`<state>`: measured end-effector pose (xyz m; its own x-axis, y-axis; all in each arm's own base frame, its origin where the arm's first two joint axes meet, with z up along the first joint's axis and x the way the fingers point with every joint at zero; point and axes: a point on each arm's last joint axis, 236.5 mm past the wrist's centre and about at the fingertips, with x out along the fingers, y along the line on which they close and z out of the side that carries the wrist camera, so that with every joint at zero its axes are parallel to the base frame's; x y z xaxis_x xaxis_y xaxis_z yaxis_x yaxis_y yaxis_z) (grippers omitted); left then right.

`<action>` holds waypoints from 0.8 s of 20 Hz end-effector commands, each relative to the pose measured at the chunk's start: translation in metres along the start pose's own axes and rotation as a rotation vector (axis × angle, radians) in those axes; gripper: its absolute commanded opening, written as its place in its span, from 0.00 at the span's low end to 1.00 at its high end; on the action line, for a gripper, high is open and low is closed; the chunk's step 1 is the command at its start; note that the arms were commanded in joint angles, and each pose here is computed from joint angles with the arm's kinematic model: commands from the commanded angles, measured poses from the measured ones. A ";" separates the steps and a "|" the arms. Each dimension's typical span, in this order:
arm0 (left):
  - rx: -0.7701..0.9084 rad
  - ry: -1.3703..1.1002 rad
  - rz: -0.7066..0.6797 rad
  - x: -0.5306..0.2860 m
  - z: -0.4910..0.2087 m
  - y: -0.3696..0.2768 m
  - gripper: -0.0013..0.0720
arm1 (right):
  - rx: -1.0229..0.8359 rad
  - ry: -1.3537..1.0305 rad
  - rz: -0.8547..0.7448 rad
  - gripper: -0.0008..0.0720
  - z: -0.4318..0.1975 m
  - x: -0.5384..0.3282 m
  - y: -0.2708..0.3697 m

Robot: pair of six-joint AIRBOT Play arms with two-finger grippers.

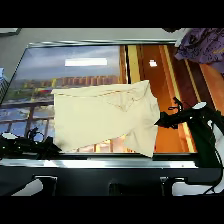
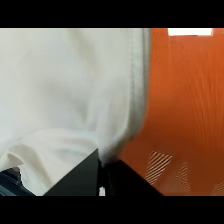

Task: Fold the clothes and pants, and hang the long-sleeved shirts on hangers.

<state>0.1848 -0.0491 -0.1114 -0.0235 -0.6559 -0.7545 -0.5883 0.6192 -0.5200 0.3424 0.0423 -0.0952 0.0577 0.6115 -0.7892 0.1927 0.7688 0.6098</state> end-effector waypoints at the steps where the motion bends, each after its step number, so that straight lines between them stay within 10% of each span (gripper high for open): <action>1: 0.014 0.002 0.004 0.003 0.002 -0.002 0.04 | -0.003 0.017 0.007 0.05 -0.004 0.000 0.002; 8: 0.221 -0.224 0.003 -0.061 0.071 -0.075 0.03 | -0.255 -0.169 -0.058 0.04 0.042 -0.030 0.074; 16: 0.605 -1.070 0.133 -0.359 0.096 -0.282 0.03 | -0.608 -0.816 -0.248 0.04 0.109 -0.262 0.253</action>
<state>0.4205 0.0273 0.1430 0.5859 -0.2613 -0.7671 -0.1421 0.8988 -0.4147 0.4797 0.0666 0.1457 0.5895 0.3726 -0.7167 -0.2231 0.9278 0.2989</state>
